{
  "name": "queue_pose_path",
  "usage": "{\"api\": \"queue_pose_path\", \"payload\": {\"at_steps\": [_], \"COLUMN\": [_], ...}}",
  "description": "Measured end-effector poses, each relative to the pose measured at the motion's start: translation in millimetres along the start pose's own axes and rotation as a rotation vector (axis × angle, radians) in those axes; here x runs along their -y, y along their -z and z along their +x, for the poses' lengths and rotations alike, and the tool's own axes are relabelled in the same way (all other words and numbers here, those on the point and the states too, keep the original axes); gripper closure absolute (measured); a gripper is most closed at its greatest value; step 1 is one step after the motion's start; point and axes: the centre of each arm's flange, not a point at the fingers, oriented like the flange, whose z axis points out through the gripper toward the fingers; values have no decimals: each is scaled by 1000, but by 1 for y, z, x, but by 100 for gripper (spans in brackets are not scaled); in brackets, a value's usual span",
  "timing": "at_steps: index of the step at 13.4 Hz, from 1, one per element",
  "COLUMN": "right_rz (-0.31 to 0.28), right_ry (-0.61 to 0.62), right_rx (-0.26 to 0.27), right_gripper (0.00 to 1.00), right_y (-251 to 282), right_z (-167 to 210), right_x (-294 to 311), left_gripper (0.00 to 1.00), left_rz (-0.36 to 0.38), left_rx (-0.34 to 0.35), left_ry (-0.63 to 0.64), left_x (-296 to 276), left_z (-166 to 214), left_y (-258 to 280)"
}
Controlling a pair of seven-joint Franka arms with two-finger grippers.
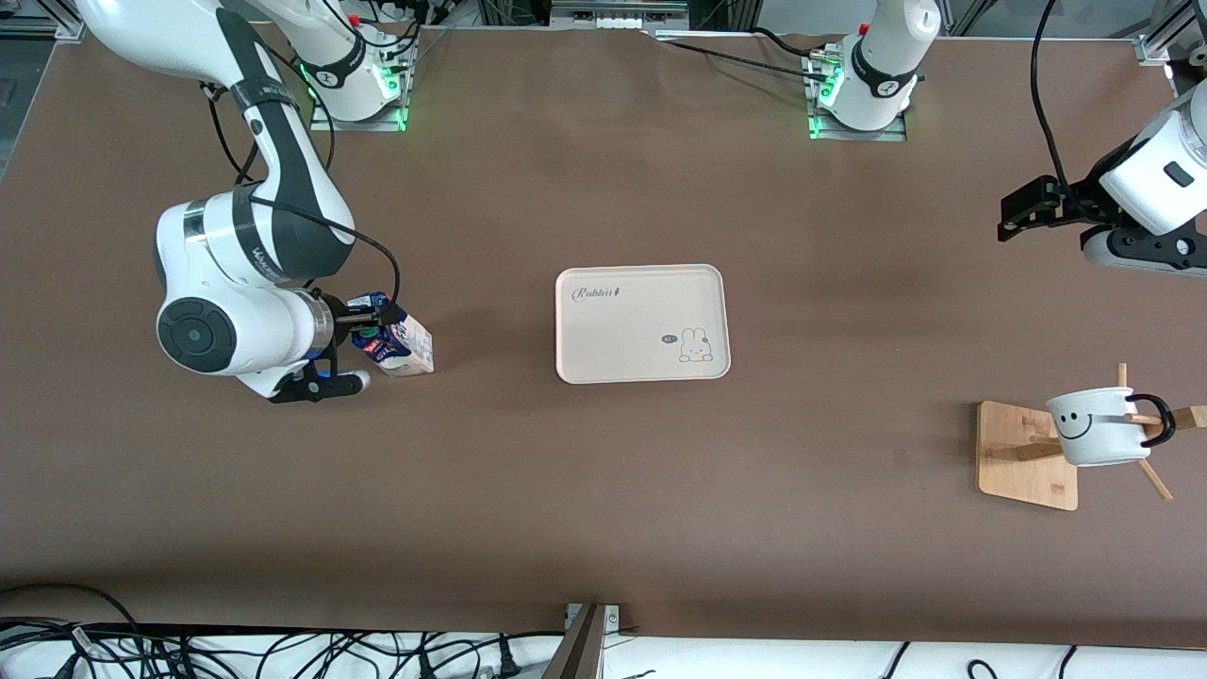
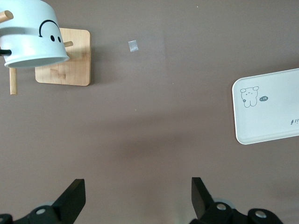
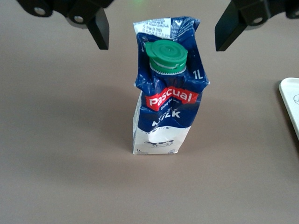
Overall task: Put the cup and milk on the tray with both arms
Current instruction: 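Close the right gripper on the milk carton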
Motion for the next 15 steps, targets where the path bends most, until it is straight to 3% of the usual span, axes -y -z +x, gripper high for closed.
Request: {"api": "queue_pose_path", "payload": {"at_steps": [6, 7, 9, 15], "right_rz": [-7, -7, -9, -8], "right_ry": [5, 8, 15, 24], "right_rx": [44, 44, 43, 21], "right_gripper": [2, 4, 27, 30], "right_y": [-28, -28, -28, -14], "right_z": [11, 11, 10, 5], "right_x": [3, 5, 9, 15], "left_gripper": [0, 0, 0, 0], "left_rz": [0, 0, 0, 0], "left_rx": [0, 0, 0, 0], "left_ry": [0, 0, 0, 0], "left_x": [0, 0, 0, 0], "left_z": [0, 0, 0, 0], "left_y": [0, 0, 0, 0]}}
